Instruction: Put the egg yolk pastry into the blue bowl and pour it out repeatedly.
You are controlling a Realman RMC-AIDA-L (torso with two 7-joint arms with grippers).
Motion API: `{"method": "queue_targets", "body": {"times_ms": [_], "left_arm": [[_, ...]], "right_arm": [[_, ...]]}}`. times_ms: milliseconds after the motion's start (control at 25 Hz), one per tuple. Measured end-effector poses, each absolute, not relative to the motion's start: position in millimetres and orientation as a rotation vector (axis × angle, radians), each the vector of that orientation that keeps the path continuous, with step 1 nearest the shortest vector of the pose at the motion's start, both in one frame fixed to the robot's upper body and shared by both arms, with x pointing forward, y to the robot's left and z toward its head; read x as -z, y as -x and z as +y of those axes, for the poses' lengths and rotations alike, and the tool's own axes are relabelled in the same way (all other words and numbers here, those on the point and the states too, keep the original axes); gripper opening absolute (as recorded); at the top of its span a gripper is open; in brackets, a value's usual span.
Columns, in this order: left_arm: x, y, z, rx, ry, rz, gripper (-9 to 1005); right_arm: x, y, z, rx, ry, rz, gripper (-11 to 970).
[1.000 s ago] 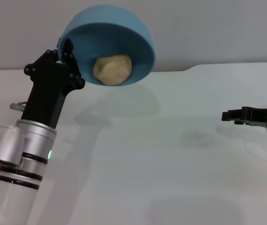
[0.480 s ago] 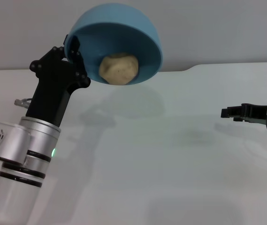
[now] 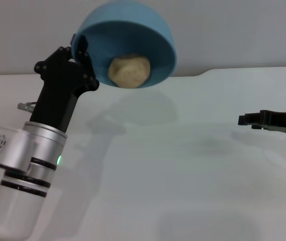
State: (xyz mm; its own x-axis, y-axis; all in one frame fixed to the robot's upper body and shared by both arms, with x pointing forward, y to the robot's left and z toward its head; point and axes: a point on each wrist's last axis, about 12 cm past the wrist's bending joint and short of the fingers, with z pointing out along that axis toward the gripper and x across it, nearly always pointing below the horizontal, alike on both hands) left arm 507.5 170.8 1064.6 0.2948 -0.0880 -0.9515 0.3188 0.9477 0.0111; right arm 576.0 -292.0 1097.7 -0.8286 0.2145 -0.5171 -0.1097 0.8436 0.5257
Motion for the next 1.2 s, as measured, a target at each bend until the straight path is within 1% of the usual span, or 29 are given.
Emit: {"method": "queue_targets", "body": {"times_ms": [280,680,1200], "left_arm": [[-1068.2,-504.2,173.8,0.268,-0.171,1.212,-2],[-1070.9,-507.9,170.4,0.279,-0.172,1.208,-2],[-1081.5,-504.8,171.1,0.283,-0.136,1.123,-1]], "right_arm": [[-1099.9,-577.4,-292.8,-0.733,-0.076,2.428,398],[-1102.8,-579.6,-292.3,-0.726,-0.069,2.417,398],[-1106.3,-581.3,-294.7,-0.721,-0.075,2.403,399]]}}
